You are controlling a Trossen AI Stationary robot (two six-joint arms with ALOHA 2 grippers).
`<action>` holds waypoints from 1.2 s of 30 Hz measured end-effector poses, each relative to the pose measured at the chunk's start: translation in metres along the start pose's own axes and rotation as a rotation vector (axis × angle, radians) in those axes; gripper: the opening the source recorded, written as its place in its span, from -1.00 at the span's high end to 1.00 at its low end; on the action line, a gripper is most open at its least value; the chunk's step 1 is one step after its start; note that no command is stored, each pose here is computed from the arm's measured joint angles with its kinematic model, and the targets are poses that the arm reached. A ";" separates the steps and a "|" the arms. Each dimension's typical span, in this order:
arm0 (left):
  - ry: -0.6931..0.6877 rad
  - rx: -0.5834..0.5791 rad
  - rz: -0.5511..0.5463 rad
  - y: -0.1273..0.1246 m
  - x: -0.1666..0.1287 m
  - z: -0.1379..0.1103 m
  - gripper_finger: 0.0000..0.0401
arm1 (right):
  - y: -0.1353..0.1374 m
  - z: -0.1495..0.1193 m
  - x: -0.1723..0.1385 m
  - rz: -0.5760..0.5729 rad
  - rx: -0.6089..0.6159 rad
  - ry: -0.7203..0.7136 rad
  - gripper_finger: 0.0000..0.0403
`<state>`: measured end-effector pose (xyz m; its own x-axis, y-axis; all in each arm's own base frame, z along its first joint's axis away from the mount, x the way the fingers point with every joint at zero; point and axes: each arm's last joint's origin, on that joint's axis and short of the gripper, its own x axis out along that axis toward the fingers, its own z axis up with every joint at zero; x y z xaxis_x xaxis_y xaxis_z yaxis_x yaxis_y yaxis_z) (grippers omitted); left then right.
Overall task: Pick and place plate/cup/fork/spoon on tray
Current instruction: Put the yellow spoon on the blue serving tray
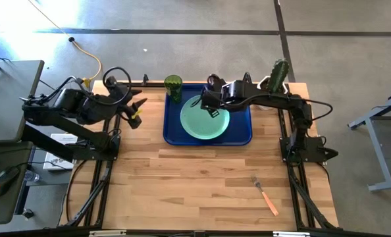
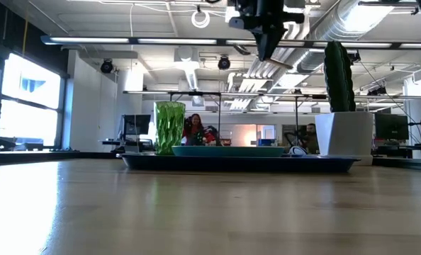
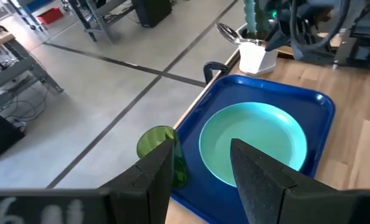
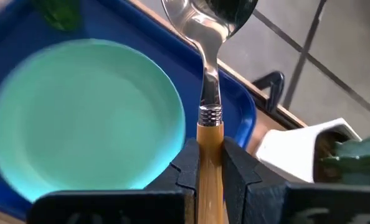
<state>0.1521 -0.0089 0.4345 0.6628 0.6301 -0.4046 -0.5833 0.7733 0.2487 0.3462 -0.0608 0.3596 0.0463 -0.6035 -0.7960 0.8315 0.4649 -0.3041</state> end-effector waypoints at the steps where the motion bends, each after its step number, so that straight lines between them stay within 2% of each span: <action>1: 0.002 0.000 0.007 0.001 0.001 0.000 0.27 | -0.001 -0.003 0.004 -0.007 -0.003 0.018 0.91; 7: 0.009 -0.013 0.054 0.007 0.006 0.002 0.27 | -0.023 -0.034 0.016 -0.043 0.058 0.121 0.91; 19: -0.056 -0.051 0.120 0.022 0.019 0.016 0.27 | -0.076 -0.085 0.010 0.055 0.423 0.131 0.91; 26: -0.067 -0.076 0.132 0.029 0.026 0.020 0.27 | -0.073 -0.104 0.029 0.098 0.558 0.170 0.91; 36: -0.023 -0.089 0.132 0.034 0.042 0.021 0.27 | -0.055 -0.113 0.072 0.224 0.660 0.212 0.91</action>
<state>0.1703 0.0450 0.4446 0.5877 0.7280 -0.3529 -0.7048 0.6749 0.2186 0.2413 -0.0564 0.2600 0.2023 -0.3701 -0.9067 0.9783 0.0346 0.2041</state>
